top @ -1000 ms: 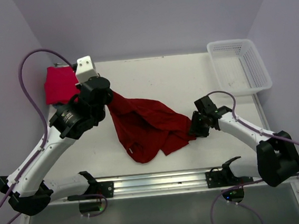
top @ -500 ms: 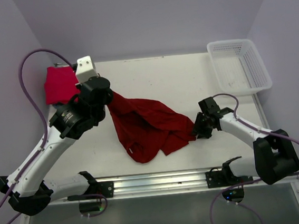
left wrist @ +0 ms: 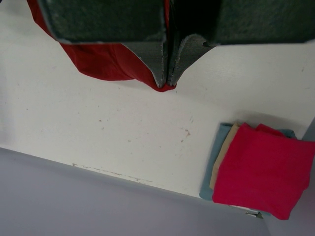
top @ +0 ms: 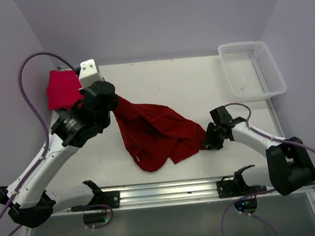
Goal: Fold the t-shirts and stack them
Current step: Flatten the tshirt out, then fold the tshirt
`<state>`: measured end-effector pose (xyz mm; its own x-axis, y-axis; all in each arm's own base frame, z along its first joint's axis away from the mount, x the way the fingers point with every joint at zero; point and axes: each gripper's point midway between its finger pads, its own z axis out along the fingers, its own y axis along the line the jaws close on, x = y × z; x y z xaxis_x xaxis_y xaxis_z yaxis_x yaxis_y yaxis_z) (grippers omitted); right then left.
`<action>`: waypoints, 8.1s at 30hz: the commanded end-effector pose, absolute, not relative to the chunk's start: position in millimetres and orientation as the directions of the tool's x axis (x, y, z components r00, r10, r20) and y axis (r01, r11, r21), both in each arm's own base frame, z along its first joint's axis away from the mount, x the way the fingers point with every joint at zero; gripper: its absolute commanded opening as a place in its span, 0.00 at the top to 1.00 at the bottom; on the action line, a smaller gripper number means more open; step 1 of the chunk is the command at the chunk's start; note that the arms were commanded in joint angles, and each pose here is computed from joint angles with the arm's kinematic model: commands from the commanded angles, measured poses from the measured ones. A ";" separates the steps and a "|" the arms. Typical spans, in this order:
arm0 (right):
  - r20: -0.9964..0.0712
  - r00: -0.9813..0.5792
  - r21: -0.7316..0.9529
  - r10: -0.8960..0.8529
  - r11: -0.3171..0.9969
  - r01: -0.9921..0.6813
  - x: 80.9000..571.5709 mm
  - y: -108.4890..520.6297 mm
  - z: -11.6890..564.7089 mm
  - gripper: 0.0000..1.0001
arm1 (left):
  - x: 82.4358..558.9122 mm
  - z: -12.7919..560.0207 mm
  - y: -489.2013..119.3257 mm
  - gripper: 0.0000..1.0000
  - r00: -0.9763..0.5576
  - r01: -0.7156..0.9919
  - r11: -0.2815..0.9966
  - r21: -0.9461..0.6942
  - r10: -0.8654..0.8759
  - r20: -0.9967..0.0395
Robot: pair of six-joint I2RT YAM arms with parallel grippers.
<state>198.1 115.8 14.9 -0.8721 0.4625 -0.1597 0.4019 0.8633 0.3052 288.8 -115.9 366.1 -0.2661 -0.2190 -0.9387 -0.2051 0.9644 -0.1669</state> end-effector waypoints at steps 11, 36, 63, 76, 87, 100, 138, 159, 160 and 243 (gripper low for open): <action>-0.080 -0.868 0.432 0.491 0.802 0.414 201.9 141.7 9.5 0.80 | 284.4 375.9 -104.6 1.00 -0.225 -0.227 0.952 -0.207 -0.258 -0.940; -0.832 -0.506 0.291 0.225 0.955 -0.055 293.8 96.5 339.1 1.00 | 279.4 452.8 -110.2 1.00 -0.076 -0.032 0.978 -0.204 -0.206 -0.976; -0.994 0.101 0.017 0.031 0.991 -0.135 268.1 57.9 580.3 1.00 | 234.8 664.0 -114.1 1.00 0.341 0.291 0.957 0.003 -0.101 -0.935; -0.985 0.141 -0.113 -0.102 0.991 -0.067 285.7 64.7 589.3 1.00 | 266.8 655.1 -121.7 1.00 0.390 0.051 0.963 0.265 0.225 -0.893; -0.985 0.090 -0.145 -0.147 0.989 0.028 317.4 63.1 573.6 1.00 | 328.8 647.4 -145.2 1.00 0.411 0.079 0.969 0.234 0.183 -0.893; -0.979 0.051 -0.181 -0.200 0.952 0.247 331.2 32.6 561.2 1.00 | 362.8 577.1 34.6 1.00 0.321 -0.152 0.986 0.075 0.121 -0.939; -0.937 0.298 -0.127 -0.183 0.972 0.197 336.0 48.8 577.9 1.00 | 310.7 631.6 -27.5 1.00 0.467 -0.020 0.987 0.160 0.151 -0.871; -0.637 0.771 -0.004 0.018 1.000 -0.026 65.6 -6.6 679.8 1.00 | 36.5 713.4 -30.2 1.00 0.823 0.146 0.974 0.176 -0.020 -0.568; -0.653 0.757 0.002 0.006 1.000 -0.006 70.8 -8.7 678.6 1.00 | 36.5 714.9 -30.5 1.00 0.822 0.152 0.973 0.172 -0.028 -0.568; -0.842 -0.533 -0.086 0.085 0.953 0.289 557.4 7.8 126.9 1.00 | 523.0 194.0 16.9 1.00 -0.306 -0.112 0.994 0.002 -0.033 -0.951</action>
<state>547.4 14.2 59.7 -0.6762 0.0647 -0.7339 0.2371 0.9622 -0.1337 533.4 7.3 136.5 -0.4306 -0.0021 -0.9025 -0.0654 0.9974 0.0288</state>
